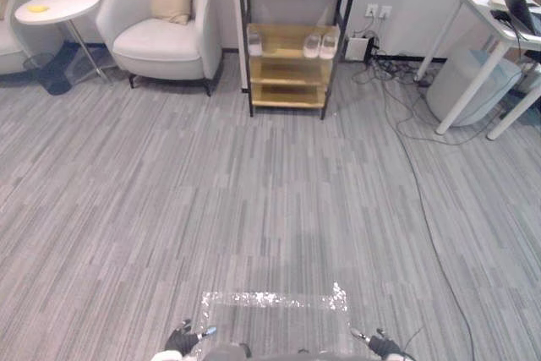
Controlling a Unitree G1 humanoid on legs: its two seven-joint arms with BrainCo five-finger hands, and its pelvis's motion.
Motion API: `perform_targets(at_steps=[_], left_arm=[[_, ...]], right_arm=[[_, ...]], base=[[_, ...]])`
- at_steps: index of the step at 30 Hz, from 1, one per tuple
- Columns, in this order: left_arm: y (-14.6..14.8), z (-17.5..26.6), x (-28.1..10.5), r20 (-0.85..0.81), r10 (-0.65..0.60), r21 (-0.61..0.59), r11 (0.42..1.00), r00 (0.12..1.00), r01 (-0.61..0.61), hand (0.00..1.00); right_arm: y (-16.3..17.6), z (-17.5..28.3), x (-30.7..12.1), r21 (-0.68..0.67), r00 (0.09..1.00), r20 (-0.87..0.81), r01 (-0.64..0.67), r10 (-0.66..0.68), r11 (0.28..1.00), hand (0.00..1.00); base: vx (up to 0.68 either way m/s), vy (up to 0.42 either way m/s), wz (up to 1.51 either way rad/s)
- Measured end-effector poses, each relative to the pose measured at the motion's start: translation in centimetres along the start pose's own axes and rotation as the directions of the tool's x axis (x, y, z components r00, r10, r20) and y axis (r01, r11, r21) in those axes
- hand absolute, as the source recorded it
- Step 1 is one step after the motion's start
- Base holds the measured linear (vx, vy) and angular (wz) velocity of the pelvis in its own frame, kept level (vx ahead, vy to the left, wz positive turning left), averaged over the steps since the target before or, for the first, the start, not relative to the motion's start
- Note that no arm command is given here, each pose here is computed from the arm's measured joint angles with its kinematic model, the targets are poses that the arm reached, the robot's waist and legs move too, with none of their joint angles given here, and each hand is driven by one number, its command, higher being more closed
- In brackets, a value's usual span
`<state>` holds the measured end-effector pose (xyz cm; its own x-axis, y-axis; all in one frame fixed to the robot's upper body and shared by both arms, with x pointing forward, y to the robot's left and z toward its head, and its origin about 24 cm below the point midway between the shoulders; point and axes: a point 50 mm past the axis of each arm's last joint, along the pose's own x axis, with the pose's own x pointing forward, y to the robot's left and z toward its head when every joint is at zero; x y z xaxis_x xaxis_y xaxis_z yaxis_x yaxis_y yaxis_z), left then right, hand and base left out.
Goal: Organize the slippers on the shoe rack
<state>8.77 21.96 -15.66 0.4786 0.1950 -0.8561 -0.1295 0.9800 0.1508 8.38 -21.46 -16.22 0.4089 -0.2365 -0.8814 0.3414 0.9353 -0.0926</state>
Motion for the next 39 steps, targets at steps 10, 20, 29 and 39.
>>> perform_targets(at_steps=[10,20,29,39], left_arm=[[-0.6,-0.8,-0.4,-0.014,0.027,-0.064,0.998,1.000,-0.028,0.00],[0.0,-0.7,-0.2,-0.020,0.041,-0.043,0.998,0.999,-0.042,0.00],[-1.9,-0.2,0.0,-0.014,0.004,-0.084,0.996,1.000,-0.005,0.00],[-1.9,1.6,0.1,0.063,0.024,-0.162,0.987,0.998,-0.013,0.00]], right_arm=[[-0.8,0.6,0.1,-0.046,1.000,0.013,0.025,-0.024,0.999,0.00],[2.5,2.4,0.3,-0.084,0.993,0.084,-0.076,0.083,0.994,0.00],[2.4,5.0,0.5,-0.099,0.982,0.166,-0.071,0.087,0.993,0.00],[1.7,3.5,0.4,-0.077,0.992,0.117,-0.039,0.048,0.996,0.00]], base=[[0.27,0.143,-0.49],[0.50,0.145,-0.10],[0.45,-0.173,0.33],[0.36,-0.138,0.30]])
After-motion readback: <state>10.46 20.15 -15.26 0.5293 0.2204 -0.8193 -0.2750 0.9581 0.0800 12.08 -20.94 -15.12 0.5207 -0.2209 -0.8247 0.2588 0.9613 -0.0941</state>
